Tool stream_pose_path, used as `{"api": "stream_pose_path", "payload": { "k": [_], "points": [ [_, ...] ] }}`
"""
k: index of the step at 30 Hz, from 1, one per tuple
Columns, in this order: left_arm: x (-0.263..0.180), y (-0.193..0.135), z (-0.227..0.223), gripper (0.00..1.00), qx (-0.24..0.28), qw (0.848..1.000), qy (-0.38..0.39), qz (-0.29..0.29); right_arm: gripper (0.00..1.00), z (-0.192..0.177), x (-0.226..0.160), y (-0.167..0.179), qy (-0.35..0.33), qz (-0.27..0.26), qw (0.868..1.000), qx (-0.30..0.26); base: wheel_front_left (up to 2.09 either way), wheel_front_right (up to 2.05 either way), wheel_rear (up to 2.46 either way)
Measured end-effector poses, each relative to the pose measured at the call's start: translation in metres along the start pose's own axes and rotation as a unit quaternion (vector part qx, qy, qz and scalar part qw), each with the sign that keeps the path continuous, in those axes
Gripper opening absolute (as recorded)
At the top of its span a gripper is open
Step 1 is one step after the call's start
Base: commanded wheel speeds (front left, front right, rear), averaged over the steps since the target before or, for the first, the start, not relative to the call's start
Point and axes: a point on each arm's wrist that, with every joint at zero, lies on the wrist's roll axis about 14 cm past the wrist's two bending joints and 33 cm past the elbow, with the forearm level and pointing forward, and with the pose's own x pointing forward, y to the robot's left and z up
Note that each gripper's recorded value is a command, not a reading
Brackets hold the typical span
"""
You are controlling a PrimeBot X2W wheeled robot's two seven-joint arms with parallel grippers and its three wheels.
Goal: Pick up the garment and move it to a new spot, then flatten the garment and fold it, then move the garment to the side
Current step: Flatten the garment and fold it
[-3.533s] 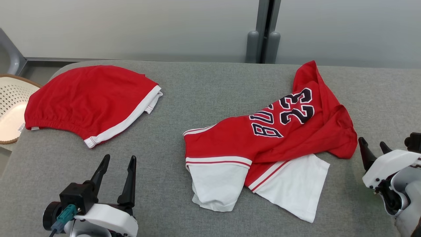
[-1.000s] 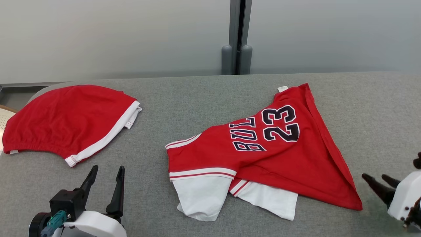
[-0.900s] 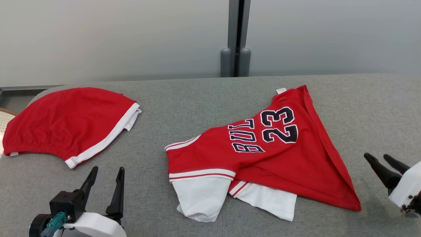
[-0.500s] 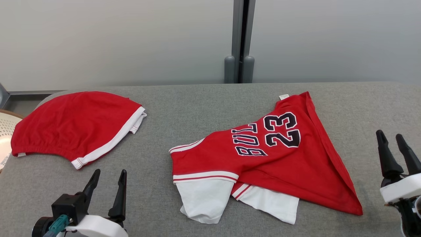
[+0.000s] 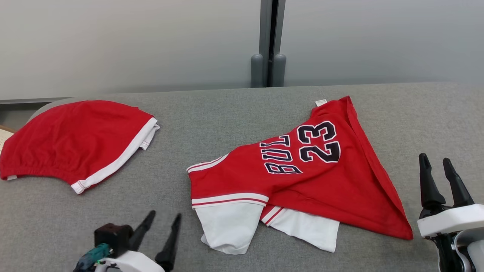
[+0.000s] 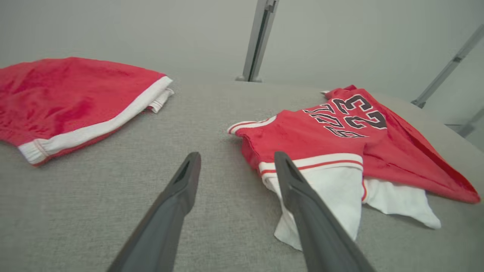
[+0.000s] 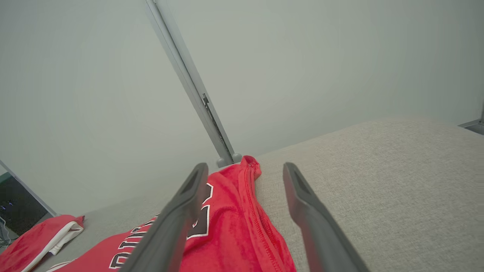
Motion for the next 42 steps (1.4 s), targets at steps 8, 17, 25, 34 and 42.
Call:
{"api": "stream_pose_path", "payload": {
  "k": [8, 17, 25, 34, 42],
  "points": [
    [0.01, -0.045, -0.075, 1.0, -0.031, 0.977, 0.188, -0.099, 1.0, -0.004, 0.001, -0.015, 0.011, -0.024, 1.0, 0.002, 0.0, 0.0, 0.0],
    [0.036, -0.061, -0.091, 0.0, -0.063, 0.968, 0.204, -0.131, 1.0, -0.006, -0.004, -0.032, 0.015, -0.05, 0.999, 0.002, 0.0, 0.0, 0.0],
    [0.04, -0.064, -0.041, 0.0, -0.129, 0.975, 0.111, -0.144, 1.0, -0.01, -0.005, -0.031, 0.017, -0.052, 0.998, 0.006, 0.0, 0.0, 0.0],
    [0.024, -0.04, 0.016, 0.0, -0.169, 0.978, 0.036, -0.113, 1.0, -0.017, 0.001, -0.019, 0.033, -0.036, 0.999, 0.008, 0.0, 0.0, 0.0],
    [-0.008, -0.007, -0.057, 0.0, -0.215, 0.958, 0.187, -0.026, 1.0, -0.03, -0.002, -0.027, 0.068, -0.044, 0.997, 0.003, 0.0, 0.0, 0.0]
  ]
}}
